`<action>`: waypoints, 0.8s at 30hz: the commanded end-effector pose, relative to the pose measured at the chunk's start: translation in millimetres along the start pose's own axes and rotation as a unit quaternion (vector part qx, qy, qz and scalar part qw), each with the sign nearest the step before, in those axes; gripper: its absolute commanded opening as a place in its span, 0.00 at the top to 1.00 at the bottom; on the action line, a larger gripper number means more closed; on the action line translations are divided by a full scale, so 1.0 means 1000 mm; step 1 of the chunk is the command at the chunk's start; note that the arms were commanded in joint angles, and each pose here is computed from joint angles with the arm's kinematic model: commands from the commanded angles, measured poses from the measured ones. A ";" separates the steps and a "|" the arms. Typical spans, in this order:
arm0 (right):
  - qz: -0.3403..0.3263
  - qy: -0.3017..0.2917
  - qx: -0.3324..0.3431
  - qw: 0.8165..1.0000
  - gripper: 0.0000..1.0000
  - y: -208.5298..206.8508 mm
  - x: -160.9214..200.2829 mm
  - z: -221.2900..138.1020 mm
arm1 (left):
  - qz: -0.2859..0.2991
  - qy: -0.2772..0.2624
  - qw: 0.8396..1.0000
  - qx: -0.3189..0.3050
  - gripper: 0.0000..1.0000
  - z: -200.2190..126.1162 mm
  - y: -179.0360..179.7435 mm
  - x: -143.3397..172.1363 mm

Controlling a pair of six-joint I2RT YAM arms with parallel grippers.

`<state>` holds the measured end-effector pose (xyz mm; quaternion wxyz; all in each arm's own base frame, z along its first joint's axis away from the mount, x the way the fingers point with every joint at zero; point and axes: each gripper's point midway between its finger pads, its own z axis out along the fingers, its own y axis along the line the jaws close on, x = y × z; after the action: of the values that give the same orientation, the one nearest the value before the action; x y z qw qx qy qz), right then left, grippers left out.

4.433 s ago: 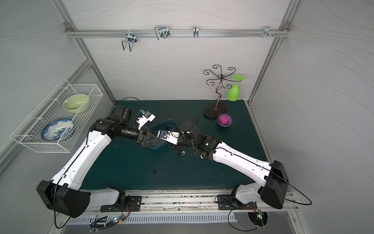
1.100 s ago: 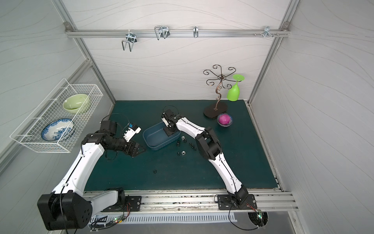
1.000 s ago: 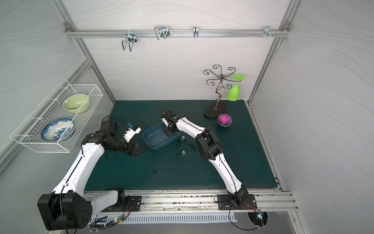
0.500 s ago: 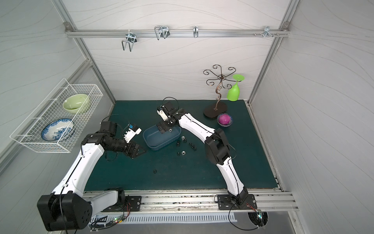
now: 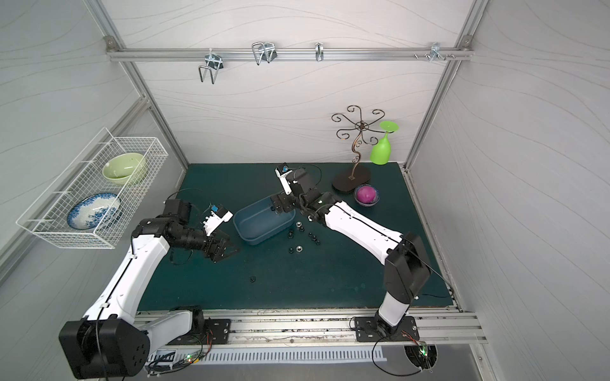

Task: Put the nuts on the desktop into the storage box
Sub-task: Pick up the nut from the center of the board.

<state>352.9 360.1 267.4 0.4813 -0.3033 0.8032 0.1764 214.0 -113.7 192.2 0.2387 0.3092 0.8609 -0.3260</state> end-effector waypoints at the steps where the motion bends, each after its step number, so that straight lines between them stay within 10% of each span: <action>1: -0.014 -0.084 -0.001 0.996 0.01 -0.001 -0.037 -0.030 | 0.043 0.009 0.999 0.006 0.06 0.001 -0.010 0.000; 17: -0.279 -0.149 -0.200 0.927 0.01 0.073 0.002 -0.144 | 0.133 0.118 0.984 -0.012 0.07 0.033 -0.020 0.014; 24: -0.454 -0.130 -0.363 0.803 0.01 0.130 0.091 -0.180 | 0.180 0.178 0.967 -0.031 0.08 0.050 -0.020 0.035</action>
<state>161.3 338.4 303.9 0.5111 -0.6731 0.4761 0.2432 181.2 -150.6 151.9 0.1440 0.4888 0.8315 -0.2214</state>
